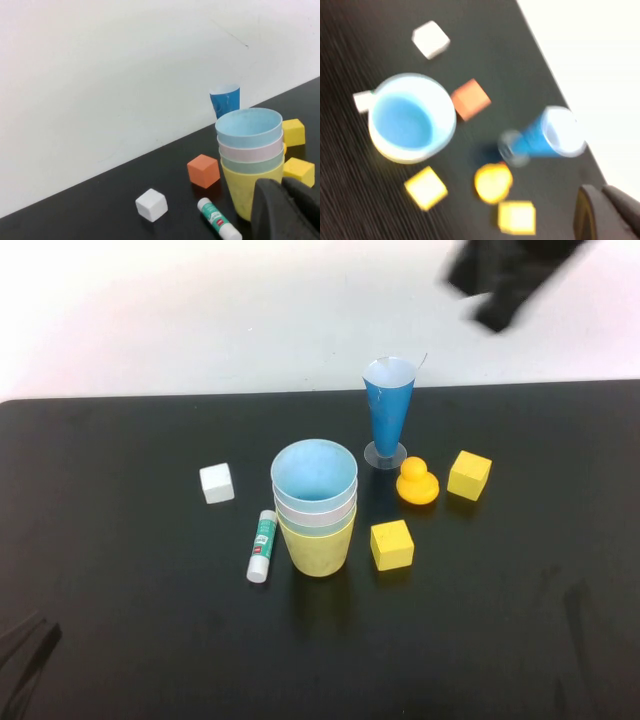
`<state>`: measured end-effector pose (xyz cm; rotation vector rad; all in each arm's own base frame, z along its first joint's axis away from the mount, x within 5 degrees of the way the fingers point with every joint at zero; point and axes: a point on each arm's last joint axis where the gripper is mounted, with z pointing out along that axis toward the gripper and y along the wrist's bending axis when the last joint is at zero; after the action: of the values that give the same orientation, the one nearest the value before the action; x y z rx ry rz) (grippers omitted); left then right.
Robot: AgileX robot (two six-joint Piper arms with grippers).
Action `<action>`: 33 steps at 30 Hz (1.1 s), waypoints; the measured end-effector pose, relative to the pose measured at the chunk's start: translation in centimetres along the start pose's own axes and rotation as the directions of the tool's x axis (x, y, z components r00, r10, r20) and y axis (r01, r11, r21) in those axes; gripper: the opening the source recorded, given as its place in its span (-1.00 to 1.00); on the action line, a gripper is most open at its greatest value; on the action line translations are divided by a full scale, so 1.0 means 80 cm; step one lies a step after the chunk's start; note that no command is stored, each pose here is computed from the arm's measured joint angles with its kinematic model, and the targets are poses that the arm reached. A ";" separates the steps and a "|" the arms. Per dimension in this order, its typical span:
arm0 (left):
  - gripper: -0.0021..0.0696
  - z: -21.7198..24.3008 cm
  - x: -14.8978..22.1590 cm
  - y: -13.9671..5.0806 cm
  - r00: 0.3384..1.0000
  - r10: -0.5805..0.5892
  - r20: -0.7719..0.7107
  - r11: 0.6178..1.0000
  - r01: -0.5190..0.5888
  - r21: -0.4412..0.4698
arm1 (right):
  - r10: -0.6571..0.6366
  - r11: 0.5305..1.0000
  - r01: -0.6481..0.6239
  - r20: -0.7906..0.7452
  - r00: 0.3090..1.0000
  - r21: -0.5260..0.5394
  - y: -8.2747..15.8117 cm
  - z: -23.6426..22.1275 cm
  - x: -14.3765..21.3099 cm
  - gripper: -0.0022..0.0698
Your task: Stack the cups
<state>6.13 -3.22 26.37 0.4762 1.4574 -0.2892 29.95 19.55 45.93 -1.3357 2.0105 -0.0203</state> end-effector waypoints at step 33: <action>-0.94 0.000 -0.004 -0.004 0.998 -0.036 0.047 0.999 0.035 0.039 | 0.149 0.961 -0.201 0.258 0.954 0.188 0.237 -0.064 0.365 -0.94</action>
<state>5.92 -3.55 26.61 0.4712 1.4172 -0.3546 5.73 2.91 26.59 -0.9719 1.8542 0.0098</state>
